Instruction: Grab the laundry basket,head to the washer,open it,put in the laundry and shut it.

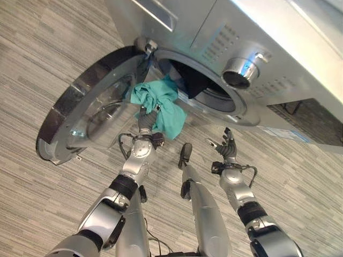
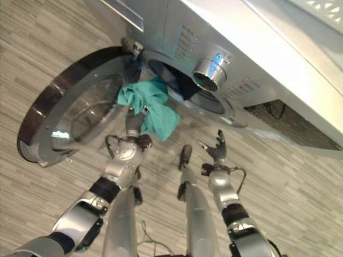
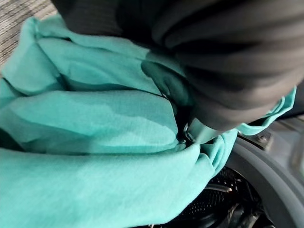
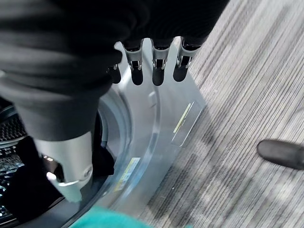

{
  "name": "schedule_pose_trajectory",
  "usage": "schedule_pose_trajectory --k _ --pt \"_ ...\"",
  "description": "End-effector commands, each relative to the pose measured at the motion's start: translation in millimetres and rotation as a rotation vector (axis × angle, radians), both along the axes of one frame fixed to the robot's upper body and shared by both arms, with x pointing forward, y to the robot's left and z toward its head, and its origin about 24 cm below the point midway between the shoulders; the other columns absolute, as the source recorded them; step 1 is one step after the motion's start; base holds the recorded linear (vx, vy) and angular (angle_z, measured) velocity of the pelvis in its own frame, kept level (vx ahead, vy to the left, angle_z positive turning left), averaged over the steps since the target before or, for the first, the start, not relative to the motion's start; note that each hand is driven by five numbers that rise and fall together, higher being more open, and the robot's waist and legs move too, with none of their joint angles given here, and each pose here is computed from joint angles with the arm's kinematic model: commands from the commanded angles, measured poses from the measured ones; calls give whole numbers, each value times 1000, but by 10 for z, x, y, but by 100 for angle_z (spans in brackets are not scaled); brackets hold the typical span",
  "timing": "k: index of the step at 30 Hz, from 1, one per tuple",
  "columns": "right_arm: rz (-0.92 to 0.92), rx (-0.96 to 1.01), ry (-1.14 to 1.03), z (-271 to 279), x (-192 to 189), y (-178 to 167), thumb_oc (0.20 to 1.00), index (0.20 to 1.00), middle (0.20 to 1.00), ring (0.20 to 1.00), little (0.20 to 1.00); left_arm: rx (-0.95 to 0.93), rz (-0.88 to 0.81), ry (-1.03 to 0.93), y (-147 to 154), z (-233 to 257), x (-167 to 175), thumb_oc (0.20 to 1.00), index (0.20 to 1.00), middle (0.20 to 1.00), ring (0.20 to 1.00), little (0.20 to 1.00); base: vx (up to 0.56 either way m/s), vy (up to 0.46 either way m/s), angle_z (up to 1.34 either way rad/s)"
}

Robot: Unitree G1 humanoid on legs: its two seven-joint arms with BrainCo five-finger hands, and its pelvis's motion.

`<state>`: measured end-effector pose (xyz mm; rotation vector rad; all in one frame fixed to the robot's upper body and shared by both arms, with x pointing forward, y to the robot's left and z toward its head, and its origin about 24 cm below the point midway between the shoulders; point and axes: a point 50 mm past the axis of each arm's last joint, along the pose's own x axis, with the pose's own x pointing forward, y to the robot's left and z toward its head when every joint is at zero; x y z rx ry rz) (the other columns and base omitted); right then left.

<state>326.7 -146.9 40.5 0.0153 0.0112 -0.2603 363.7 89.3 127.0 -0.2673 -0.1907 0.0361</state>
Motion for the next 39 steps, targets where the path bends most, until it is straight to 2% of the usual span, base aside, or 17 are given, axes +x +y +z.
schedule_pose_trajectory --k 1,6,16,22,27,28,30,31,32,33,34,35,36,37,38,39 --pt "-26 74 -130 214 -10 66 1000 1000 1000 1000 1000 -173 -13 -131 -271 416 30 200 200 200 200 200 19 -15 4" --pt "-44 114 -177 344 63 120 1000 1000 1000 1000 1000 -217 -21 -210 -419 788 82 200 200 200 200 200 17 -1 4" --pt "-142 130 -121 269 120 -52 1000 1000 1000 1000 1000 -229 -96 -306 -730 1240 42 200 200 200 200 200 13 -5 0" --pt "-165 196 -130 337 188 -10 1000 1000 1000 1000 1000 -314 -132 -397 -895 1735 -26 200 200 200 200 200 8 -12 -4" --pt "-139 263 -191 458 192 80 1000 1000 1000 1000 1000 -351 -55 -473 -694 2221 23 200 200 200 200 200 16 -6 -4" --pt "-125 278 -232 532 187 87 1000 1000 1000 1000 1000 -407 1 -521 -466 2544 31 200 200 200 200 200 36 -29 -9" --pt "-101 257 -272 624 189 84 1000 1000 1000 1000 1000 -599 6 -610 -176 3092 -111 200 200 200 200 200 48 -15 -7" --pt "-100 243 -283 648 184 56 1000 1000 1000 1000 1000 -650 -10 -676 -40 3306 -205 200 200 200 200 200 32 -7 -5" --pt "-99 242 -284 654 186 57 1000 1000 1000 1000 1000 -651 -12 -677 -30 3315 -204 200 200 200 200 200 36 -25 -8" --pt "-99 208 -285 636 158 -3 1000 1000 1000 1000 1000 -675 -32 -744 49 3493 -322 200 200 200 200 200 57 -30 -14" --pt "-112 148 -290 602 93 -177 1000 1000 1000 1000 1000 -692 -94 -879 99 3779 -596 200 200 200 200 200 57 -28 -13" --pt "-111 145 -289 602 82 -185 1000 1000 1000 1000 1000 -696 -96 -879 103 3779 -596 200 200 200 200 200 76 -53 -8" --pt "-155 89 -258 495 -20 -422 1000 1000 1000 1000 1000 -709 -216 -988 -21 3942 -868 200 200 200 200 200 59 -48 -2" --pt "-183 69 -235 444 -75 -536 1000 1000 1000 1000 1000 -748 -295 -1014 -109 3954 -960 200 200 200 200 200 59 -49 -2" --pt "-184 69 -233 441 -79 -541 1000 1000 1000 1000 1000 -750 -296 -1013 -112 3949 -957 200 200 200 200 200 47 -40 -1" --pt "-225 59 -186 313 -178 -659 1000 1000 1000 1000 1000 -760 -452 -1142 -256 3956 -1267 200 200 200 200 200 34 -41 1"
